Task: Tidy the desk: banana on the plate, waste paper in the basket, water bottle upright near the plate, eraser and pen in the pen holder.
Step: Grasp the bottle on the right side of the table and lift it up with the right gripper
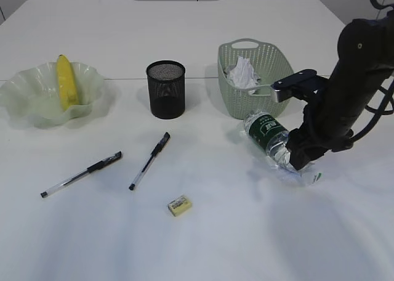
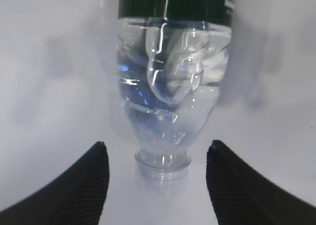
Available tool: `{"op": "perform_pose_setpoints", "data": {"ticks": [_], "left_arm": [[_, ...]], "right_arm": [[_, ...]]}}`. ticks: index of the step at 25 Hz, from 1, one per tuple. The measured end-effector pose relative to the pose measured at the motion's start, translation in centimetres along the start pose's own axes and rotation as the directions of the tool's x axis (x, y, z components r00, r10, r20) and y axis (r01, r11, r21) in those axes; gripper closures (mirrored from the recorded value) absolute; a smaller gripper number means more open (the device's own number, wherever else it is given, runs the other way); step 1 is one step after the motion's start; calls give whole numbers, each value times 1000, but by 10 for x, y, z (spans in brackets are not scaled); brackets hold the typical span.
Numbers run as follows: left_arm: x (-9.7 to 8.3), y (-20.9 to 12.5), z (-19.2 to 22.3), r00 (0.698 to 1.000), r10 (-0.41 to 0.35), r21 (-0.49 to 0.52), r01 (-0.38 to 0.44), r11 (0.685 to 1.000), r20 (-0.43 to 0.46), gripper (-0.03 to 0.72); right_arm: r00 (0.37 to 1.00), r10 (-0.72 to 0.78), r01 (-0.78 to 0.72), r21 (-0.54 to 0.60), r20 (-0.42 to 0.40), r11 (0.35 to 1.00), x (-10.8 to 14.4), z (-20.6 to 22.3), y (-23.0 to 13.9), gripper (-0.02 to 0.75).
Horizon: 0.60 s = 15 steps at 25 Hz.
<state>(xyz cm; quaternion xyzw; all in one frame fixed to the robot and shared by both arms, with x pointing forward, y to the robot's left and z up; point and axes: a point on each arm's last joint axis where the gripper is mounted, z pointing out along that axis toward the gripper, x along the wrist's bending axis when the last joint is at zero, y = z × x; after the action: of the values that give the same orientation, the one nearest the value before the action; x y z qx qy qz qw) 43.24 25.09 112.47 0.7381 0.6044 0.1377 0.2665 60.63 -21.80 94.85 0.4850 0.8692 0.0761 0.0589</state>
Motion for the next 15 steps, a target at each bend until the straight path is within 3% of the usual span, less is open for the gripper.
{"op": "perform_pose_setpoints", "data": {"ticks": [15], "left_arm": [[0,0,0,1000,0,-2,0,1000,0,350]], "right_arm": [[999,35,-35,7,0,999,2,17,-8,276]]}}
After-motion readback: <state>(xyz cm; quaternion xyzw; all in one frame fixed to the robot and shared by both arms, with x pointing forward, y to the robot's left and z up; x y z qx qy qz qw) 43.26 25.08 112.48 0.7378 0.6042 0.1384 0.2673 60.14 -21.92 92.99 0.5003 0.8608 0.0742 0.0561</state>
